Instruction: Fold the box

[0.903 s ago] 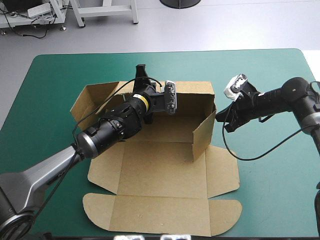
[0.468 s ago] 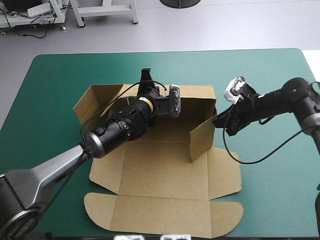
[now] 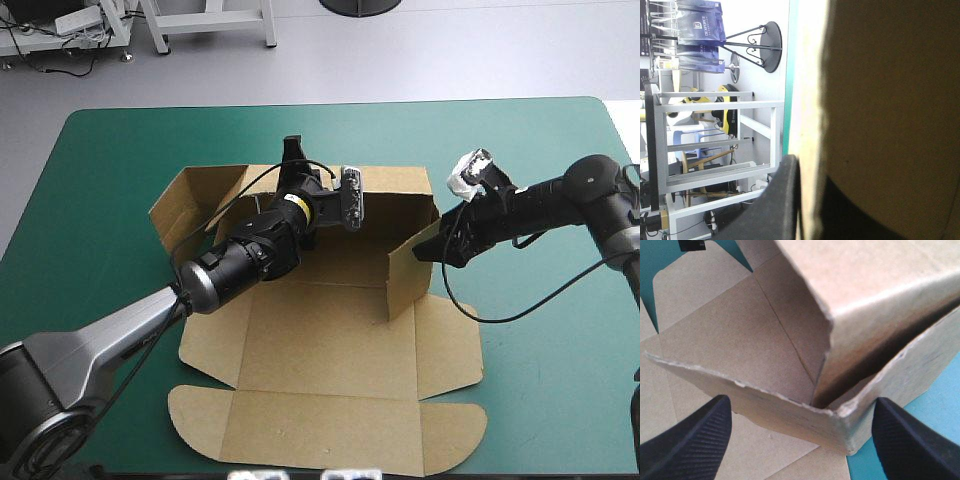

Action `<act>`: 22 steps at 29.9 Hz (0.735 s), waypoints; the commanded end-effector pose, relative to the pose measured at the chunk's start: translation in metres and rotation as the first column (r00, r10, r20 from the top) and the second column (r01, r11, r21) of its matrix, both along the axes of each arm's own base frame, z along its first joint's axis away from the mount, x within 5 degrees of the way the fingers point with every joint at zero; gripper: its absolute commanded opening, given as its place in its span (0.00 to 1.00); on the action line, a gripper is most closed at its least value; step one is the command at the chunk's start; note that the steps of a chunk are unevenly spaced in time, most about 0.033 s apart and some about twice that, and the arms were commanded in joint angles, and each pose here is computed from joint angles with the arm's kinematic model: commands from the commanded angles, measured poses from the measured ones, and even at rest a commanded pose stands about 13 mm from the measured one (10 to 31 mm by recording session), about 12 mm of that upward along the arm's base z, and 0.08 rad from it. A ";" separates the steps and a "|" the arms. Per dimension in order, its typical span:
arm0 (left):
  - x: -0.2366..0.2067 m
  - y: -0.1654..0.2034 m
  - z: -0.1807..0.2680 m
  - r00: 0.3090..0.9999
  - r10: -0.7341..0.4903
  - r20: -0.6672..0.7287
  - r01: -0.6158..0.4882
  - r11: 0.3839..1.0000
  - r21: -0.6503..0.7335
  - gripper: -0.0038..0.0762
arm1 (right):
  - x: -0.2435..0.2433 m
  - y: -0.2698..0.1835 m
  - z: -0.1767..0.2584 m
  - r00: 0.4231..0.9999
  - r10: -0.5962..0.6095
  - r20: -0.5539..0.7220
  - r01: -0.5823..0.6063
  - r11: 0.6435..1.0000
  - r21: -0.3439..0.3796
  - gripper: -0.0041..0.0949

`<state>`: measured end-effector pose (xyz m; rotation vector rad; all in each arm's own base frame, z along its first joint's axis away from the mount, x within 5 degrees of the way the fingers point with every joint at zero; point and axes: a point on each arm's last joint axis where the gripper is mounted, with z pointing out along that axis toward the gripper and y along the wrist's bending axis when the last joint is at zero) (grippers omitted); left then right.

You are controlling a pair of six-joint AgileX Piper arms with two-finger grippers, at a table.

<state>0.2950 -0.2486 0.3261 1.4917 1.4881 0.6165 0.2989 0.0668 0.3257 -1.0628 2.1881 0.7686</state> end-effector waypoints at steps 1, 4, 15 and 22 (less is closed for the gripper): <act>-0.002 -0.001 0.012 1.000 0.022 0.010 -0.021 0.997 -0.072 0.04 | -0.006 0.012 0.021 0.998 -0.020 0.064 0.017 0.998 0.057 0.77; -0.002 -0.002 0.011 1.000 0.023 0.000 -0.022 0.997 -0.080 0.04 | -0.005 0.022 0.019 0.996 -0.025 0.088 0.023 1.000 0.016 0.77; -0.016 -0.012 0.008 0.999 0.030 -0.033 -0.032 0.998 -0.062 0.04 | 0.005 0.026 0.021 0.973 -0.227 0.041 0.224 0.973 0.060 0.76; -0.027 -0.019 0.005 0.997 0.046 -0.062 -0.049 0.997 -0.058 0.04 | 0.006 0.025 0.021 0.958 -0.286 0.003 0.285 0.955 0.080 0.65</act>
